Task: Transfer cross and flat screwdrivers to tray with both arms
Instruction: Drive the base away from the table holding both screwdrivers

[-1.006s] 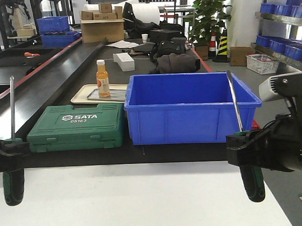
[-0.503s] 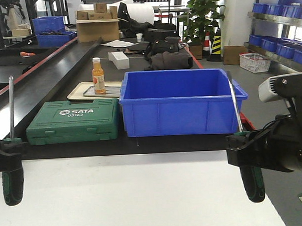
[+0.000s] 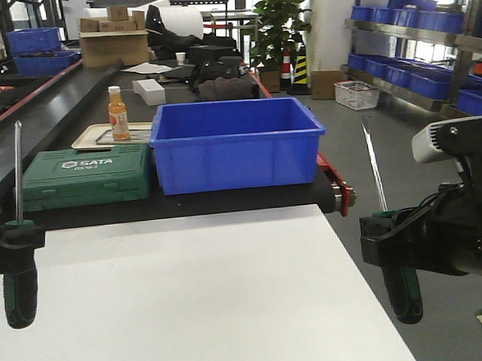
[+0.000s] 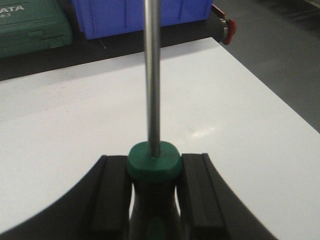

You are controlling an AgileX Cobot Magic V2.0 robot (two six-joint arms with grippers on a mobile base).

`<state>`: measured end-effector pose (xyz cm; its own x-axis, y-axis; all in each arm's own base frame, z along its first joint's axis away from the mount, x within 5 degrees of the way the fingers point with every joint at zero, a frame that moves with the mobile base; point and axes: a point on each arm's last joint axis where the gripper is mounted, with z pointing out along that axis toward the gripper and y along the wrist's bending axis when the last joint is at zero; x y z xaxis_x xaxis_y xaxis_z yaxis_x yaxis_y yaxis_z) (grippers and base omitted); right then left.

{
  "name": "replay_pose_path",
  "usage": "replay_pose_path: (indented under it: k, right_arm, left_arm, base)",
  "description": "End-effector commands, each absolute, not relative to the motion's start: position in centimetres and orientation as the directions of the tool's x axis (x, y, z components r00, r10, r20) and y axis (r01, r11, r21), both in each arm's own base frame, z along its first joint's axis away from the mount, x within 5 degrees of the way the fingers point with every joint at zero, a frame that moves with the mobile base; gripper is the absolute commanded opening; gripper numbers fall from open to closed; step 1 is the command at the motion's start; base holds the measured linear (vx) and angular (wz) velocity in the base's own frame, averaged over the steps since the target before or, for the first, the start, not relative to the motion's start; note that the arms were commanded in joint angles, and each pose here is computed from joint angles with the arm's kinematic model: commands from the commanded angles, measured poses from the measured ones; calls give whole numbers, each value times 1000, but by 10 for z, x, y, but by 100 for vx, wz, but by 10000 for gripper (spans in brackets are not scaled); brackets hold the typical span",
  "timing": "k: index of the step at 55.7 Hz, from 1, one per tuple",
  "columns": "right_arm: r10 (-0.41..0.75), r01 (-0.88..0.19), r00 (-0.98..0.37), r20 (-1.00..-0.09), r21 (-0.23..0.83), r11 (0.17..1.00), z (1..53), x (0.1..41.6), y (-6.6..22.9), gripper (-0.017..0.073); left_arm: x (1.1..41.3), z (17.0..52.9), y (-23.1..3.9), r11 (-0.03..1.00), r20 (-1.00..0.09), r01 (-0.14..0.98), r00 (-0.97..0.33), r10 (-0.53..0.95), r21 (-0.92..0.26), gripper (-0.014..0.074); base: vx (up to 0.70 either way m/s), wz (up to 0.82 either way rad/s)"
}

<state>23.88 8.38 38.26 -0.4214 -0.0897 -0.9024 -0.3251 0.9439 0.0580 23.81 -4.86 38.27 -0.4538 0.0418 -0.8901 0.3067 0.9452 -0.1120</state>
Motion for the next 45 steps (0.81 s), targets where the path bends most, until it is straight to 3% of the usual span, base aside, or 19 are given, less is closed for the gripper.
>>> replay_pose_path:
  k: [1,19,45]
  right_arm:
    - [-61,-330,-292,-955,41,943,406,235,82,-8]
    - [-61,-330,-292,-955,41,943,406,235,82,-8]
    - [-61,-330,-293,-954,41,943,406,235,82,-8]
  left_arm:
    - [235,404,-47,949,-936,290,-353,-18,-128,1]
    - [234,404,-47,948,-936,290,-352,-18,-128,1]
    - [235,404,-47,949,-936,290,-352,-18,-128,1]
  base:
    - [-30,-32]
    - [-26,-48]
    - [-15,-78]
